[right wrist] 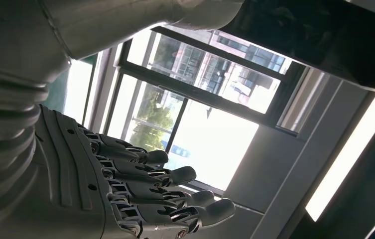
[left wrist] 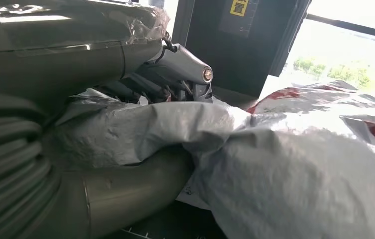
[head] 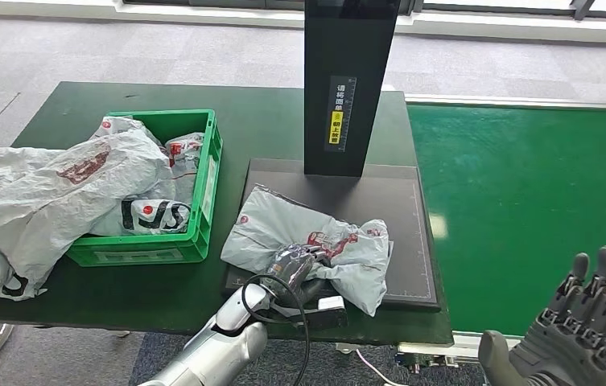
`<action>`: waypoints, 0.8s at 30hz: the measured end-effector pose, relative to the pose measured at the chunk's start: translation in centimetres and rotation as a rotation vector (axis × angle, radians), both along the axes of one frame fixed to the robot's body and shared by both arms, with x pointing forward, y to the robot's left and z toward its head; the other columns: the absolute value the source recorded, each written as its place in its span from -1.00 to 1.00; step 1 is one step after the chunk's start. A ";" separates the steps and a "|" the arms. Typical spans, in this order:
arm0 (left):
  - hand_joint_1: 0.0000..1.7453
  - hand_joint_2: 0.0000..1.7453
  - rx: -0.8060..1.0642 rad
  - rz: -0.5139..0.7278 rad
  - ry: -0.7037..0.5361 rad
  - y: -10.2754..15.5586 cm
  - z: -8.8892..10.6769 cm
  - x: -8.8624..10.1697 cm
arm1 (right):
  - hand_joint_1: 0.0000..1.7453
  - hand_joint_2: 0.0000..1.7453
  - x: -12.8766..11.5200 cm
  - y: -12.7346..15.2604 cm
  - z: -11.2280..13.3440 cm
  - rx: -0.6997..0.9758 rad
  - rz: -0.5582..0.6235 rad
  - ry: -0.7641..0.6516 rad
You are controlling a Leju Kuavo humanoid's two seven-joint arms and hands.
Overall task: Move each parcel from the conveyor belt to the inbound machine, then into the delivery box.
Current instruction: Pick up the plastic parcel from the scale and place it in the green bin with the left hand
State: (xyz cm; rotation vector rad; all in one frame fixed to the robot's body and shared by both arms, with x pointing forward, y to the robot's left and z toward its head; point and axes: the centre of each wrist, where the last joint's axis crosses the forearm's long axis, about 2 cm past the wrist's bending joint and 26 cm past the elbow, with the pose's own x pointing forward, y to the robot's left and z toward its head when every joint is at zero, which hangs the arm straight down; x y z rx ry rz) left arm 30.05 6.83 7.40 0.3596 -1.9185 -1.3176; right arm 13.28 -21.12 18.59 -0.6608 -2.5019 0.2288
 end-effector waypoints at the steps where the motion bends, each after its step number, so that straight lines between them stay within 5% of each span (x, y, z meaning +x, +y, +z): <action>1: 1.00 1.00 0.000 0.001 0.001 0.0 0.0 0.0 | -1.00 1.00 0.0 0.0 0.0 0.000 0.000 -0.001; 17: 1.00 1.00 -0.027 0.034 0.012 0.0 0.2 0.6 | -1.00 1.00 1.0 0.6 0.7 -0.013 0.017 -0.012; 21: 1.00 1.00 -0.030 0.110 -0.169 0.2 1.5 1.1 | -1.00 1.00 1.1 0.7 0.9 -0.012 0.006 -0.015; 24: 1.00 1.00 -0.066 0.199 -0.350 0.9 4.3 1.6 | -1.00 1.00 1.1 0.8 0.9 -0.010 -0.004 -0.017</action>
